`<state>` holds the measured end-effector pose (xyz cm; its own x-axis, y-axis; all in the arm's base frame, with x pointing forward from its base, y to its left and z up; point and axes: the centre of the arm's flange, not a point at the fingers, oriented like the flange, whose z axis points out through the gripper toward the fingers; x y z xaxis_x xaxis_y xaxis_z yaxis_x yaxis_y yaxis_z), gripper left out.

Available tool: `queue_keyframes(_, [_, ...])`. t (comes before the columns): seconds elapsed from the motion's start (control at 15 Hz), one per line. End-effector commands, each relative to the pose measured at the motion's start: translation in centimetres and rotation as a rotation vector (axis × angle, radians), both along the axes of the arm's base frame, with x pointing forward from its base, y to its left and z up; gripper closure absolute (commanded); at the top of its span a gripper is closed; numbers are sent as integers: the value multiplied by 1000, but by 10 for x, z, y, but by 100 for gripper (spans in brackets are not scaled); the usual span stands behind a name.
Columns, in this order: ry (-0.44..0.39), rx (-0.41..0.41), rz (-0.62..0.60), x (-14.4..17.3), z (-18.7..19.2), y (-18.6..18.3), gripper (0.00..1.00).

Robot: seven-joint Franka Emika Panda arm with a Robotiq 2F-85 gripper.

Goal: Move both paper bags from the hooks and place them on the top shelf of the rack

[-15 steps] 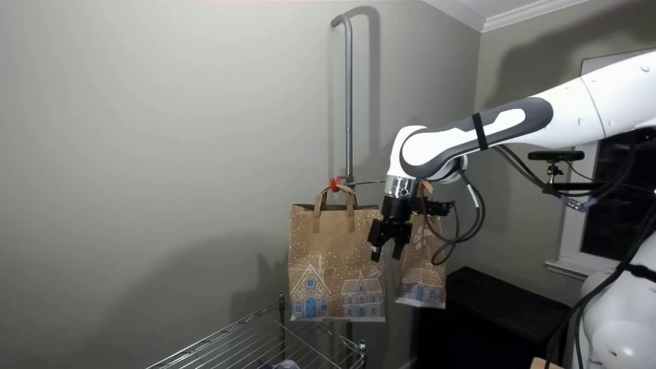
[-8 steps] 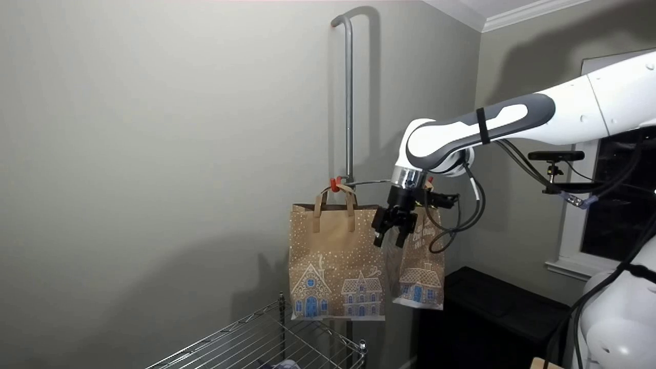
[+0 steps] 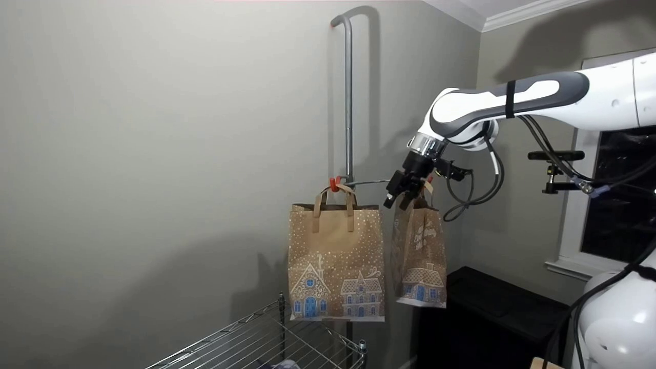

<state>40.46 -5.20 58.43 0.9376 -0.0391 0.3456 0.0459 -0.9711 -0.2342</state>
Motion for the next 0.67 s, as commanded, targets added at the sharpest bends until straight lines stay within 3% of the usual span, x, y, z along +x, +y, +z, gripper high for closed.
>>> queue_keyframes(0.0, [-97,-68,157,-2,9,0,0])
queue_keyframes(0.13, [-138,-108,238,-1,11,-3,0])
queue_keyframes(0.2, [-84,-70,163,-1,13,3,0])
queue_keyframes(0.6, [-87,-71,170,-1,13,2,0])
